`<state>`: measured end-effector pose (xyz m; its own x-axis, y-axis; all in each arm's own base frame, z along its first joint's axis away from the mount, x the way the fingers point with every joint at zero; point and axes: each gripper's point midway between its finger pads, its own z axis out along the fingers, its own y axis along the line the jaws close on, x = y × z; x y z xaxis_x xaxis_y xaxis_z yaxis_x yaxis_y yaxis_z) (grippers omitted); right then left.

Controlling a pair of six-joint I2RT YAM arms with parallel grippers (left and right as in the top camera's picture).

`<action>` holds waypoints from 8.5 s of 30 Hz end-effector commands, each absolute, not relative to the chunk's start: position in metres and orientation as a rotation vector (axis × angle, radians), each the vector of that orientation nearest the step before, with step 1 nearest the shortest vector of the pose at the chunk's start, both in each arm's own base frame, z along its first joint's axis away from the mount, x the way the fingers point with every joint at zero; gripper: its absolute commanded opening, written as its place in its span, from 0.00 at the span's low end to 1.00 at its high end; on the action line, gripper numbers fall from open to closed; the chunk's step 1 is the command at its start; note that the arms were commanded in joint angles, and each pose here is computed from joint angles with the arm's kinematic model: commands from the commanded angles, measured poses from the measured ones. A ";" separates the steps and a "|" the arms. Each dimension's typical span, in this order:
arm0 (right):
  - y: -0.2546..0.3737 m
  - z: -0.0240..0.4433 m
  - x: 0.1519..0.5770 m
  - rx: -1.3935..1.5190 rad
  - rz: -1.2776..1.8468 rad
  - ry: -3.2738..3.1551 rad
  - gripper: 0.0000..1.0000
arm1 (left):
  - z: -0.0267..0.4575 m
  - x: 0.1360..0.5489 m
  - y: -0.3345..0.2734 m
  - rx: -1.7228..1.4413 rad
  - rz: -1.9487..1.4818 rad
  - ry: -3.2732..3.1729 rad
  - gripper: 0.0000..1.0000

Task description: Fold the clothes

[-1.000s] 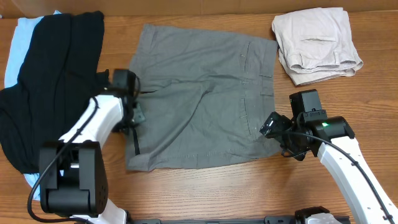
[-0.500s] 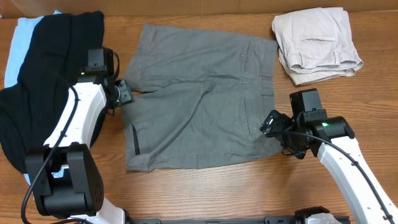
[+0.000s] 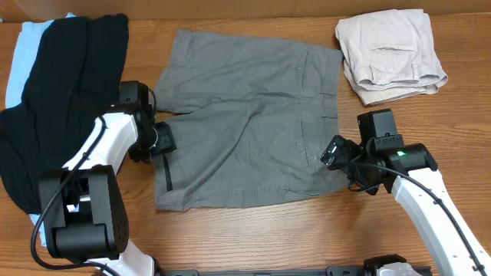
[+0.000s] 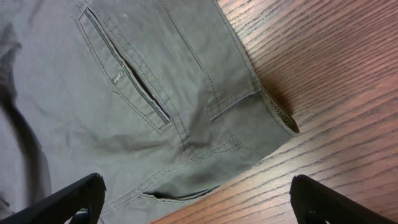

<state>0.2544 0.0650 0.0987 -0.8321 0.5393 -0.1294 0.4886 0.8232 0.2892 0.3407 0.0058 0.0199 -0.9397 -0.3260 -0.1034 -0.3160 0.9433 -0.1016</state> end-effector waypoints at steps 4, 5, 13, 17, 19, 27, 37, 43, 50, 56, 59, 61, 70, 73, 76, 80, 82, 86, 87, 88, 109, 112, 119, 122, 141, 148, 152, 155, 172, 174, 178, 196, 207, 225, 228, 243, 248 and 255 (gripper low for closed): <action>0.062 0.098 0.255 0.786 0.341 2.795 0.98 | 0.018 0.347 -0.018 -0.418 -0.252 2.971 0.56; 0.062 0.098 0.255 0.786 0.341 2.794 0.98 | 0.016 0.346 -0.021 -0.404 -0.252 2.973 0.55; 0.061 0.098 0.256 0.786 0.334 2.793 0.98 | 0.003 0.334 -0.026 -0.390 -0.250 2.998 0.46; 0.061 0.098 0.256 0.782 0.330 2.793 0.98 | 0.003 0.334 -0.024 -0.391 -0.236 2.999 0.44; 0.061 0.098 0.256 0.782 0.331 2.793 0.98 | 0.002 0.332 -0.020 -0.395 -0.203 3.004 0.44; 0.061 0.098 0.256 0.782 0.331 2.793 0.98 | 0.000 0.317 -0.009 -0.397 -0.093 3.061 0.43; 0.061 0.098 0.256 0.782 0.332 2.793 0.98 | 0.000 0.316 -0.016 -0.400 -0.157 3.070 0.42; 0.061 0.098 0.256 0.782 0.331 2.793 0.98 | 0.003 0.326 -0.024 -0.427 -0.232 3.028 0.16; 0.061 0.098 0.257 0.781 0.334 2.789 0.98 | 0.008 0.333 -0.019 -0.455 -0.233 3.008 0.04; 0.061 0.098 0.257 0.780 0.334 2.787 0.98 | 0.034 0.353 0.013 -0.540 -0.146 2.952 0.04; 0.061 0.098 0.257 0.780 0.335 2.787 0.98 | 0.056 0.369 0.047 -0.610 -0.023 2.883 0.04; 0.061 0.098 0.258 0.779 0.337 2.784 0.98 | 0.069 0.383 0.066 -0.645 0.034 2.816 0.04; 0.061 0.099 0.258 0.779 0.337 2.782 0.98 | 0.085 0.407 0.080 -0.630 0.028 2.714 0.87; 0.062 0.104 0.262 0.774 0.345 2.770 0.98 | 0.096 0.413 0.073 -0.595 -0.037 2.714 1.00; 0.062 0.123 0.265 0.767 0.355 2.754 0.98 | 0.129 0.422 0.068 -0.579 -0.091 2.692 1.00; 0.062 0.163 0.262 0.753 0.377 2.714 0.96 | 0.192 0.420 0.057 -0.555 -0.167 2.680 1.00; 0.061 0.181 0.256 0.767 0.392 2.689 0.95 | 0.221 0.413 0.051 -0.546 -0.192 2.683 1.00; 0.057 0.200 0.232 0.893 0.436 2.625 0.95 | 0.264 0.397 0.040 -0.489 -0.192 2.680 1.00; 0.056 0.203 0.227 0.920 0.445 2.613 0.95 | 0.270 0.393 0.037 -0.477 -0.193 2.682 1.00; 0.056 0.205 0.220 0.947 0.454 2.601 0.95 | 0.276 0.388 0.034 -0.470 -0.194 2.685 1.00; 0.097 0.138 0.135 1.107 0.360 2.788 0.99 | 0.261 0.280 0.002 -0.575 -0.183 2.861 1.00; 0.105 0.123 0.143 1.101 0.387 2.780 0.99 | 0.217 0.268 0.000 -0.740 -0.196 2.884 1.00; 0.105 0.107 0.157 1.107 0.302 2.771 0.99 | 0.118 0.246 -0.001 -1.129 -0.171 2.904 0.89; 0.103 0.100 0.158 1.115 0.234 2.787 1.00 | 0.086 0.235 -0.002 -1.296 -0.159 2.870 0.86; 0.122 0.082 0.173 1.005 0.242 2.870 0.99 | 0.013 0.205 0.026 -1.683 0.090 2.601 0.77; 0.122 0.081 0.174 1.004 0.242 2.869 0.99 | 0.005 0.212 0.037 -1.685 0.126 2.510 0.74; 0.123 0.081 0.176 1.003 0.246 2.866 0.99 | -0.001 0.221 0.041 -1.656 0.109 2.450 0.69; 0.123 0.080 0.176 1.003 0.245 2.867 0.98 | -0.003 0.226 0.042 -1.644 0.090 2.428 0.59; 0.110 0.037 0.213 1.086 -0.009 2.741 0.86 | -0.004 0.224 0.037 -1.558 0.075 2.516 0.04; 0.111 0.025 0.215 1.091 -0.044 2.756 0.75 | -0.004 0.224 0.037 -1.558 0.075 2.516 0.04; 0.103 0.013 0.213 1.125 -0.120 2.776 0.57 | -0.005 0.223 0.035 -1.561 0.063 2.524 0.04; 0.086 -0.019 0.199 1.152 -0.133 2.776 0.04 | -0.003 0.225 0.029 -1.415 0.031 2.628 0.04; 0.084 0.098 0.202 1.037 0.079 2.699 0.04 | 0.114 0.265 0.032 -1.062 0.042 2.757 0.04; 0.071 0.169 0.130 1.166 0.333 2.700 0.04 | 0.234 0.263 0.036 -0.884 0.064 2.656 0.04; 0.052 0.168 0.156 1.234 0.215 2.567 0.04 | 0.233 0.307 0.020 -0.783 0.007 2.568 0.04; -0.012 0.164 0.294 1.147 0.013 2.257 0.04 | 0.193 0.480 -0.004 -0.707 -0.170 2.259 0.04; -0.023 0.137 0.326 1.183 -0.023 2.252 0.04 | 0.168 0.513 -0.017 -0.674 -0.225 2.232 0.04; -0.022 0.098 0.366 1.159 -0.038 2.264 0.04 | 0.137 0.542 -0.027 -0.649 -0.246 2.200 0.13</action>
